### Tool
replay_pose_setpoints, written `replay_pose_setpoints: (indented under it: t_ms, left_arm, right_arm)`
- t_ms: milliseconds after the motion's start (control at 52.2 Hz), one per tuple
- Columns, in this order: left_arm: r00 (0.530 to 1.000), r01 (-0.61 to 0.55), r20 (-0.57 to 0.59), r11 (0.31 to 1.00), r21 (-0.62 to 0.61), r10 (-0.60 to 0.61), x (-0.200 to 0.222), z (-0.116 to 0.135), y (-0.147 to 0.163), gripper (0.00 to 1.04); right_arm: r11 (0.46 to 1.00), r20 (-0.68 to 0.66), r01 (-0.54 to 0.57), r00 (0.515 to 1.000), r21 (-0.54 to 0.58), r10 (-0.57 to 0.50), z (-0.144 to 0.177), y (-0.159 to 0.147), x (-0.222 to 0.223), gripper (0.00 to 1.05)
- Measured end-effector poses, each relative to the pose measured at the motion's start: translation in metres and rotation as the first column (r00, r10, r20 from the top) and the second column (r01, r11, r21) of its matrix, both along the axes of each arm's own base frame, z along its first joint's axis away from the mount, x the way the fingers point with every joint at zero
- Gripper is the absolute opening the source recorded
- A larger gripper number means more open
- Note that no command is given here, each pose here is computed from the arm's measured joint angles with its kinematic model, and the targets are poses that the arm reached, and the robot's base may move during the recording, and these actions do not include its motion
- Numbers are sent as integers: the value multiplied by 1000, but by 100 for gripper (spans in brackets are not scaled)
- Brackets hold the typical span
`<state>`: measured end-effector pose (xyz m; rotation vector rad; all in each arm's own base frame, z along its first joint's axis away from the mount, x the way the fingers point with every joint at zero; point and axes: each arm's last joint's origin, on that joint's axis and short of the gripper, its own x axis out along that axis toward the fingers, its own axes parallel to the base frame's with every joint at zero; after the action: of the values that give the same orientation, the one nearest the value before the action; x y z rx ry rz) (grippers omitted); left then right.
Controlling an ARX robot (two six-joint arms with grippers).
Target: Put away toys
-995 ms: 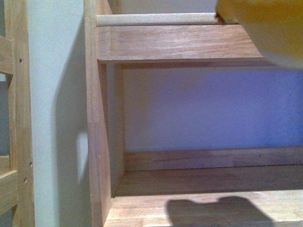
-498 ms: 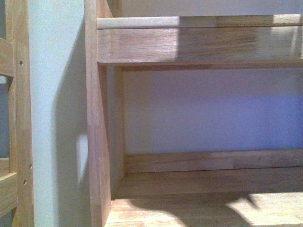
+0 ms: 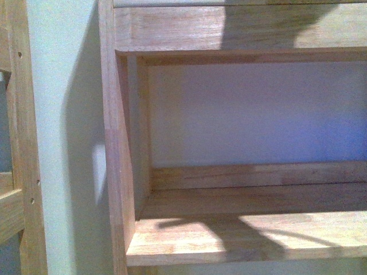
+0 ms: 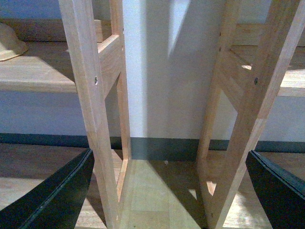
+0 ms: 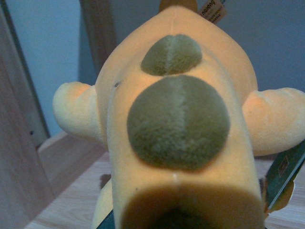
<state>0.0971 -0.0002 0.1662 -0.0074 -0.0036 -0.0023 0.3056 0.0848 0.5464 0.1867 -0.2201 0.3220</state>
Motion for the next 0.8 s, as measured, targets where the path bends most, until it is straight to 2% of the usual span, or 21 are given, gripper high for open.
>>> replay_pose_setpoints:
  t_ms: [211,459,804]
  left_arm:
    - [1000,0,0,1000,0,0,0,0,0,99]
    - [1000,0,0,1000,0,0,0,0,0,99]
    - [1000,0,0,1000,0,0,0,0,0,99]
  right_arm:
    - [992,-84,-80,993,100,88,2,8,24,19]
    - [978,-120,-102,985,181,125,0,18,45,19]
    - [948,-176,-202,953,246,248,-14,64,59,19]
